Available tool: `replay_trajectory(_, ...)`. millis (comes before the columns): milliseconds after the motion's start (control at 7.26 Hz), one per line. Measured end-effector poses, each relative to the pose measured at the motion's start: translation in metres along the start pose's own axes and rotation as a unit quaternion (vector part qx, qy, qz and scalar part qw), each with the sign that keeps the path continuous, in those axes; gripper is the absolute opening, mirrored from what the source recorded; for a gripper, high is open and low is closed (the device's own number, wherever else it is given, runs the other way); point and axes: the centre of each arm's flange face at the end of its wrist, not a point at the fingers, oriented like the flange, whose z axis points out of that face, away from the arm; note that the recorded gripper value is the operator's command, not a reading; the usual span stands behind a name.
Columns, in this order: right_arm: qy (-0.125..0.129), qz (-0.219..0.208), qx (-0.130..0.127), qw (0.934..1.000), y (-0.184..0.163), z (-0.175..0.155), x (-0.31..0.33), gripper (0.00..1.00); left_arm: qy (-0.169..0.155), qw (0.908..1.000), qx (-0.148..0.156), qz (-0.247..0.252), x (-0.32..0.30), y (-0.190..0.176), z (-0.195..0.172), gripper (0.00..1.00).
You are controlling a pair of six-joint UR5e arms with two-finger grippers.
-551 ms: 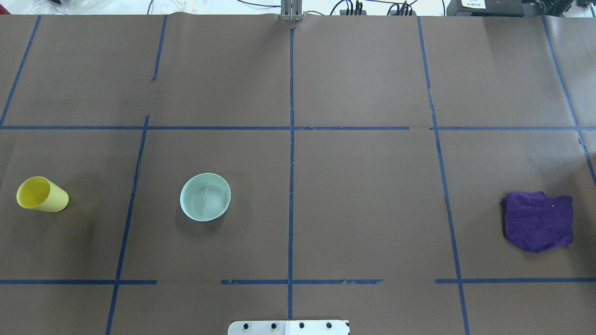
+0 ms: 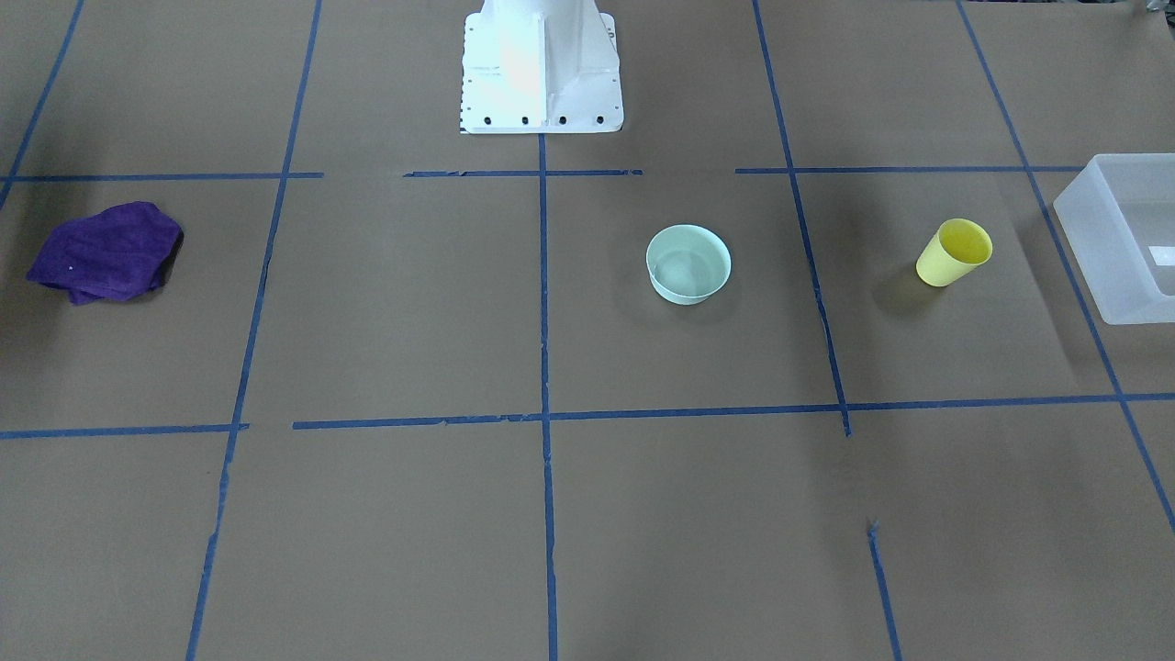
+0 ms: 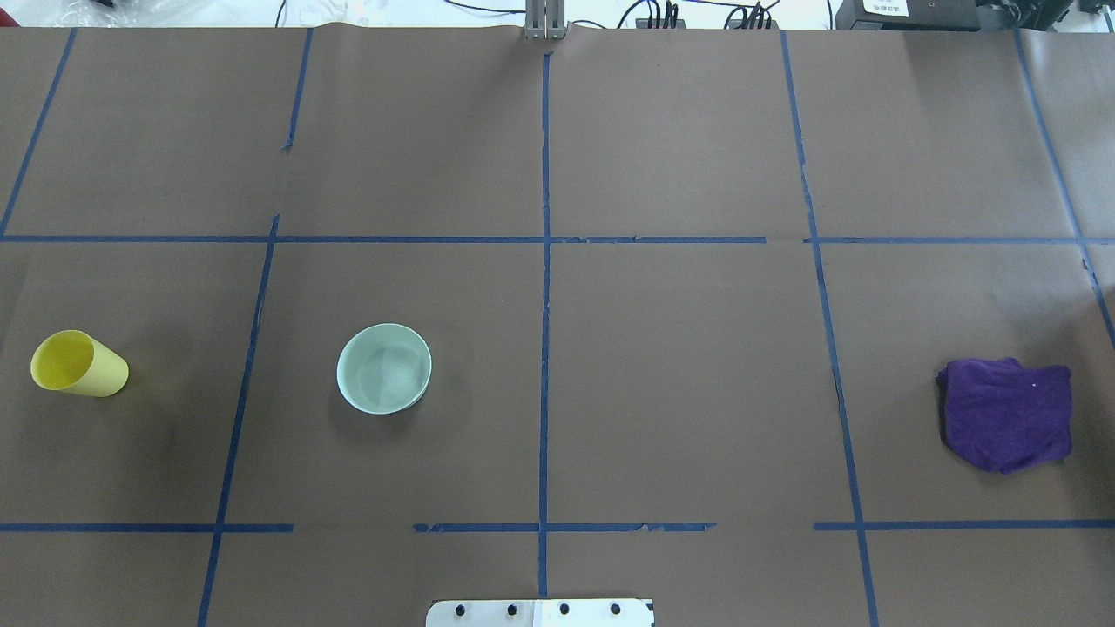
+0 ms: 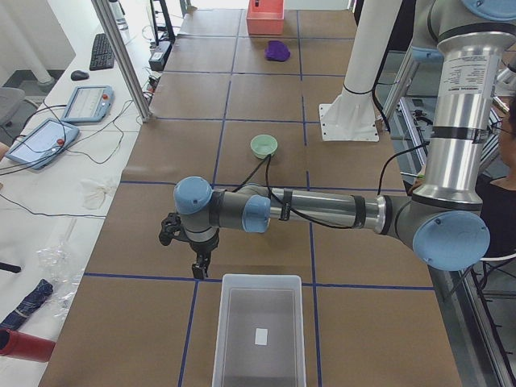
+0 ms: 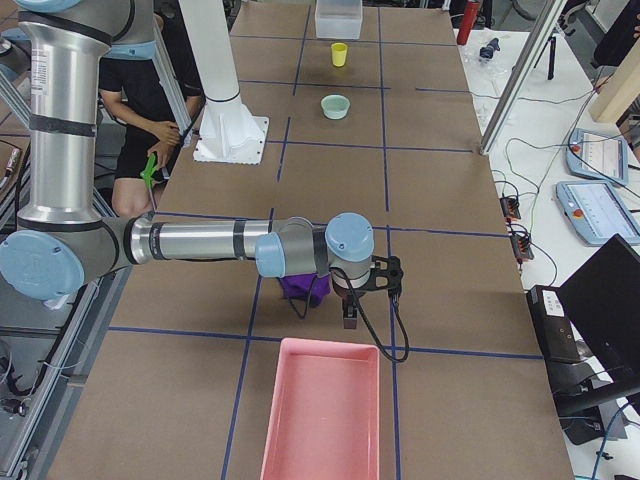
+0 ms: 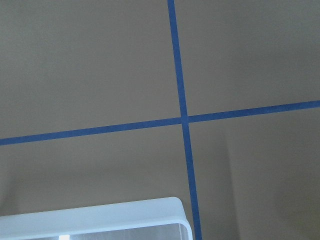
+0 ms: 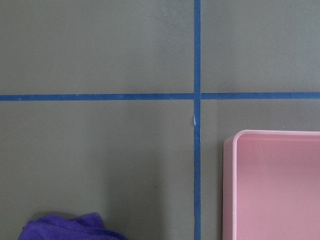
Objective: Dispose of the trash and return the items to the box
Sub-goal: 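Move the left gripper toward the yellow cup, then grasp the yellow cup with the left gripper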
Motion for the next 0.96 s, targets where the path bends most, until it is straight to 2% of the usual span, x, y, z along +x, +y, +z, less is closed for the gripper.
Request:
replay_trajectory(275,0.000,-0.002,0.003,1.0000,-0.001,-0.002,-0.003,1.00,0.036,0.9991,0.001,-0.022,0.071,0.005,0.013,1.00)
replay_trajectory(688,-0.002,-0.005,0.005,1.0000,-0.002,-0.005,-0.006,1.00,0.086,0.9943,0.018,-0.060,0.132,0.081,0.071,1.00)
replay_trajectory(964,-0.001,-0.006,0.006,1.0000,-0.003,-0.005,-0.006,1.00,0.093,0.9925,0.015,-0.078,0.157,0.116,0.107,1.00)
